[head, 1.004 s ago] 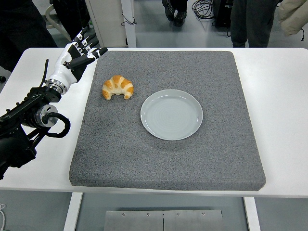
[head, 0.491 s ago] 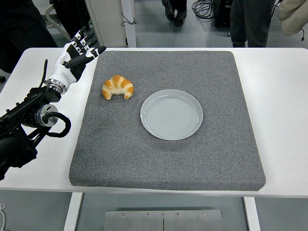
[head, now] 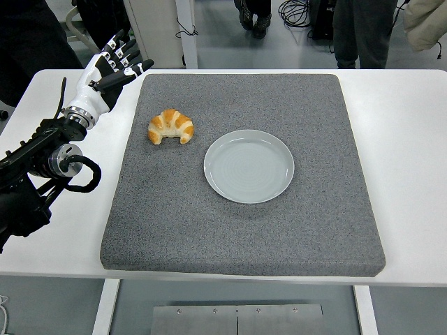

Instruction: Place the bread on the plate

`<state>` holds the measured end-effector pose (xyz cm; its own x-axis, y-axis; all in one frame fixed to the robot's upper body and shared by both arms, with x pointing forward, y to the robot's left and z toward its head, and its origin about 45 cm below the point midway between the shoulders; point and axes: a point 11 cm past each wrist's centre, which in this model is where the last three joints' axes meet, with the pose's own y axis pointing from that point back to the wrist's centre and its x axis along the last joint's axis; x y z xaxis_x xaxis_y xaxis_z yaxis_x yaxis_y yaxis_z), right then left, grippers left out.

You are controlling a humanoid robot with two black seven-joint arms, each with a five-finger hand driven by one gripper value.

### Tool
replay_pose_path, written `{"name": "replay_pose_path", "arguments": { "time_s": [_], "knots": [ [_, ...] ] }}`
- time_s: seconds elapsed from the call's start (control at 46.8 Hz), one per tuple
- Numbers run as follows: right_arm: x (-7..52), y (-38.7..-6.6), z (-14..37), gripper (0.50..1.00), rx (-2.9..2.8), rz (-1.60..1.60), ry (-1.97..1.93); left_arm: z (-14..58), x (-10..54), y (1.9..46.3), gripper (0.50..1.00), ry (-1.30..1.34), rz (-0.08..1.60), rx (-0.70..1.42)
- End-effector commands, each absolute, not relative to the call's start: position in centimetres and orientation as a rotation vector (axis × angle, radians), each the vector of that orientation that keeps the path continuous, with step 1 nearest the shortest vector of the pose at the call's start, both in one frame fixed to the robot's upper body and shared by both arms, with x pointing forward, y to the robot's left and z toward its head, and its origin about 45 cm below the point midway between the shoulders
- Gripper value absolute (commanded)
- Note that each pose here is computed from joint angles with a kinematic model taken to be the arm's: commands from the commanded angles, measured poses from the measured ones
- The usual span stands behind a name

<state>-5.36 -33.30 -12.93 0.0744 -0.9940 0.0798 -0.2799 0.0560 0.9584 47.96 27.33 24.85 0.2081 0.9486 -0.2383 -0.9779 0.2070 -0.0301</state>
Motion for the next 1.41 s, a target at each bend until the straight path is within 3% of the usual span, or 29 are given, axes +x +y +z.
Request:
{"name": "replay_pose_path", "arguments": {
  "time_s": [0.0,0.278,0.833,1.389],
  "knots": [
    [-5.4,-33.3,-12.9,1.000,1.398,-0.949,-1.377,24.9,48.0,27.3,0.946,0.177,1.351,-0.186],
    [-5.4,-33.3,-12.9,1.000,1.398,-0.949,-1.377,25.3,48.1,27.2,0.931,0.150,1.347,-0.164],
    [-5.4,-33.3,-12.9,1.000,1.398,-0.949,-1.377,29.9,48.3,26.5,0.925,-0.217,1.117,0.297],
    [-5.3,-33.3,-12.9,1.000,1.398,-0.946,-1.379,29.1,48.0,26.6,0.925,-0.572,0.910,0.704]
  ]
}}
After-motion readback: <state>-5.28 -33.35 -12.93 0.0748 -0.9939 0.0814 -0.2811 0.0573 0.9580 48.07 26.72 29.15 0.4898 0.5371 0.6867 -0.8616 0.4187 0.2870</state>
